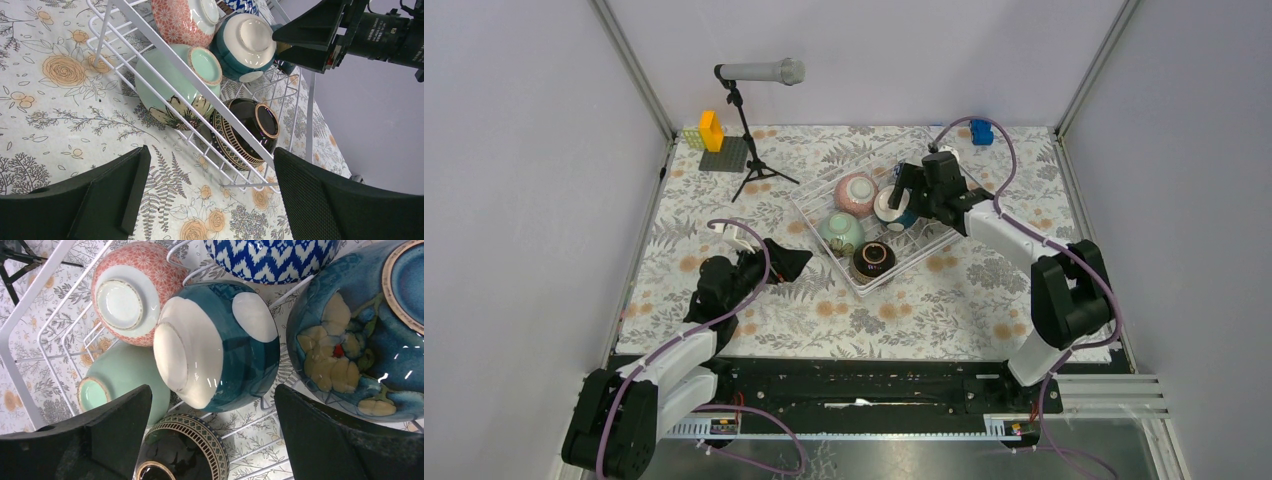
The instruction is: Unload the bowls from the dish rack
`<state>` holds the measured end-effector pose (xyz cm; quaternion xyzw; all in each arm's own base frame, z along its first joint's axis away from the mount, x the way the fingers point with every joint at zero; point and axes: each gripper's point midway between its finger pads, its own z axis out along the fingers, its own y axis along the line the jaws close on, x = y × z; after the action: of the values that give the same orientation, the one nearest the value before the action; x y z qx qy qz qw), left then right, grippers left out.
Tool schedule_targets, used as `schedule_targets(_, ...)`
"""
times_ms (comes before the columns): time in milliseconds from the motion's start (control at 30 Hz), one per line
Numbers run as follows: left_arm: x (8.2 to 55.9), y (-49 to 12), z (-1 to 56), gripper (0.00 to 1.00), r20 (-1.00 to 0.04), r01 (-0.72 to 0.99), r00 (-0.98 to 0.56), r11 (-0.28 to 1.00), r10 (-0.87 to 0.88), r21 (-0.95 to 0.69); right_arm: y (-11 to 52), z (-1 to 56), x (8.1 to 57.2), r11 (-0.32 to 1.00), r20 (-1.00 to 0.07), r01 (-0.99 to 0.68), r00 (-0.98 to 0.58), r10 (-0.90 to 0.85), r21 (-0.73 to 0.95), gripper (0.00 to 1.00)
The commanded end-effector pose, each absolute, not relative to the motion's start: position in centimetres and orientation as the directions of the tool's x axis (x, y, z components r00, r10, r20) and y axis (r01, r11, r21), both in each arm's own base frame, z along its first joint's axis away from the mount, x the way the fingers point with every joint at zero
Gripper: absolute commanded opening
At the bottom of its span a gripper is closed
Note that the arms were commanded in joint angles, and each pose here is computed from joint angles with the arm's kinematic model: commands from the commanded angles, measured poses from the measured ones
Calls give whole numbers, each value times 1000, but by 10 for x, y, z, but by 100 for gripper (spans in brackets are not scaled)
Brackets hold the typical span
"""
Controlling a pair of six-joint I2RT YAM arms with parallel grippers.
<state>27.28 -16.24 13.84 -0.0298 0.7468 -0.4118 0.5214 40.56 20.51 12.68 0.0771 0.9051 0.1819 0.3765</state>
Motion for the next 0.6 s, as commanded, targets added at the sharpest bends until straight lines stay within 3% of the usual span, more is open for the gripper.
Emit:
schedule_targets(0,276,-165,159,99,-778,436,-401,647,-483,-626,207,136,422,916,-672,-13,-684,284,401,100)
schedule_targets(567,274,-166,160,99,-782,451,-401,640,-477,-622,208,114,440,875,-635,-1,-689,350,484,100)
